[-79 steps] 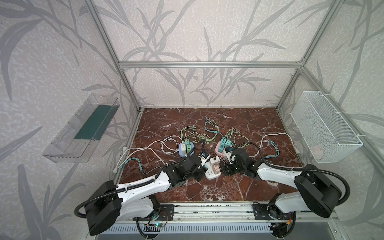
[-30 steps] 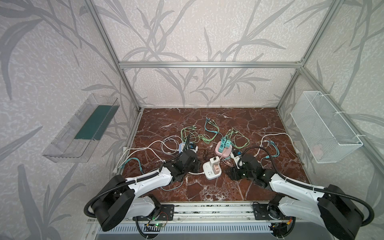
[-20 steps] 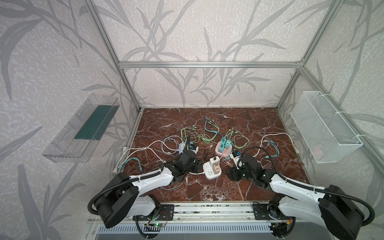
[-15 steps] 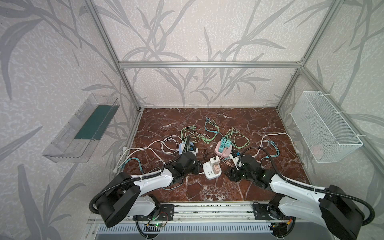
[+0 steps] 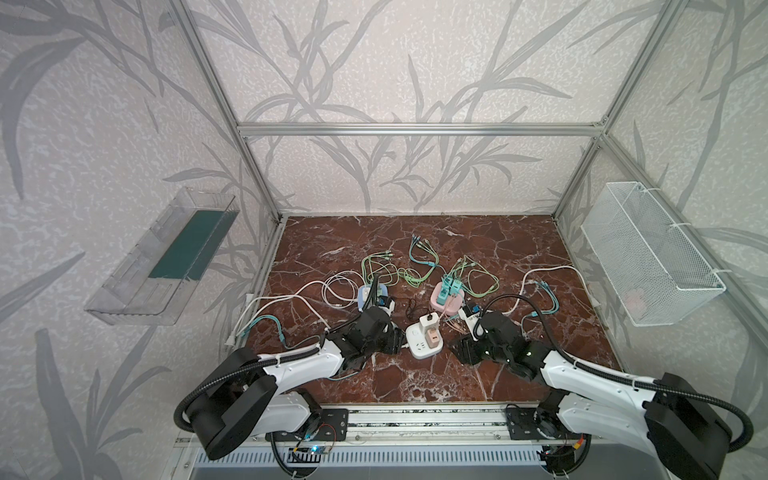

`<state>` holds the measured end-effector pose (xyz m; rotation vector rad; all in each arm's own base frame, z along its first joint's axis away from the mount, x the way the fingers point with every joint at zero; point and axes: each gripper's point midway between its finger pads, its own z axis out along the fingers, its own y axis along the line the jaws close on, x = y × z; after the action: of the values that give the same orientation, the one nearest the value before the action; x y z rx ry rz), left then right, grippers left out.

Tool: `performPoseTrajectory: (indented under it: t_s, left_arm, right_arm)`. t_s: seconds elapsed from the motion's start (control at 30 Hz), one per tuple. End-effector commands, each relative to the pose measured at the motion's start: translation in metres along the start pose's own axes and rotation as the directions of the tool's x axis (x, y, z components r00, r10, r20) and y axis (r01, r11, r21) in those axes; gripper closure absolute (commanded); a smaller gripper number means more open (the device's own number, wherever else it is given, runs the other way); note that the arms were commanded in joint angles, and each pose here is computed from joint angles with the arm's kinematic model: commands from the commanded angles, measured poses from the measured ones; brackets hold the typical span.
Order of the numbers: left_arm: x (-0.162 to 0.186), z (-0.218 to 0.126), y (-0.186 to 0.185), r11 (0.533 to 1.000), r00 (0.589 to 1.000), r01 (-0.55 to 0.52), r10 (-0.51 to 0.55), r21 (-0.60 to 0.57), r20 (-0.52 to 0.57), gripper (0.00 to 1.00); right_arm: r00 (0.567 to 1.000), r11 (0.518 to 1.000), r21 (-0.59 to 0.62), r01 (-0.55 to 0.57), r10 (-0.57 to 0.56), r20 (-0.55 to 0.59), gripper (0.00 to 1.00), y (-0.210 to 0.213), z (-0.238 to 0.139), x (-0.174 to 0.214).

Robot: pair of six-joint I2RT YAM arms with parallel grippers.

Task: Pull the plug off the socket
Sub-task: 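Lower the teal charger onto the table and open the left gripper, then move the left gripper onto the white strip while the right gripper reaches the pink charger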

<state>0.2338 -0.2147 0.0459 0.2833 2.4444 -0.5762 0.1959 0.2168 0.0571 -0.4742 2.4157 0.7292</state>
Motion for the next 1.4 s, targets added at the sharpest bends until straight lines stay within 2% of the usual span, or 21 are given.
performPoseTrajectory:
  t_s: [0.0,0.3,0.57,0.8,1.07,1.37]
  left_arm:
    - [0.006,-0.010,0.009,0.999,1.000,0.027,-0.027,-0.027,0.005,0.31]
    - [0.010,-0.037,0.022,0.993,0.995,0.093,-0.091,-0.068,0.042,0.26]
    - [0.021,-0.053,0.042,0.967,0.982,0.188,-0.184,-0.171,0.036,0.27]
    - [0.023,-0.071,0.059,0.936,0.973,0.229,-0.224,-0.268,0.050,0.26]
    - [0.021,-0.085,0.066,0.914,0.972,0.233,-0.227,-0.331,0.057,0.28]
    - [-0.008,-0.081,0.037,0.953,0.990,0.120,-0.093,-0.278,0.109,0.28]
  right_arm:
    - [1.000,1.000,0.016,-0.003,0.003,0.011,0.37,0.000,-0.003,-0.003]
    - [1.000,1.000,0.014,0.008,-0.008,0.008,0.37,0.005,-0.001,-0.007]
    - [1.000,1.000,0.027,0.011,-0.011,0.007,0.37,0.006,-0.002,-0.008]
    - [1.000,0.999,0.050,0.004,-0.004,0.006,0.37,0.003,-0.004,-0.008]
    - [1.000,0.999,0.054,0.002,-0.003,0.012,0.37,0.004,-0.006,-0.009]
    - [0.998,0.996,0.087,0.017,-0.022,0.053,0.38,0.007,-0.012,-0.012]
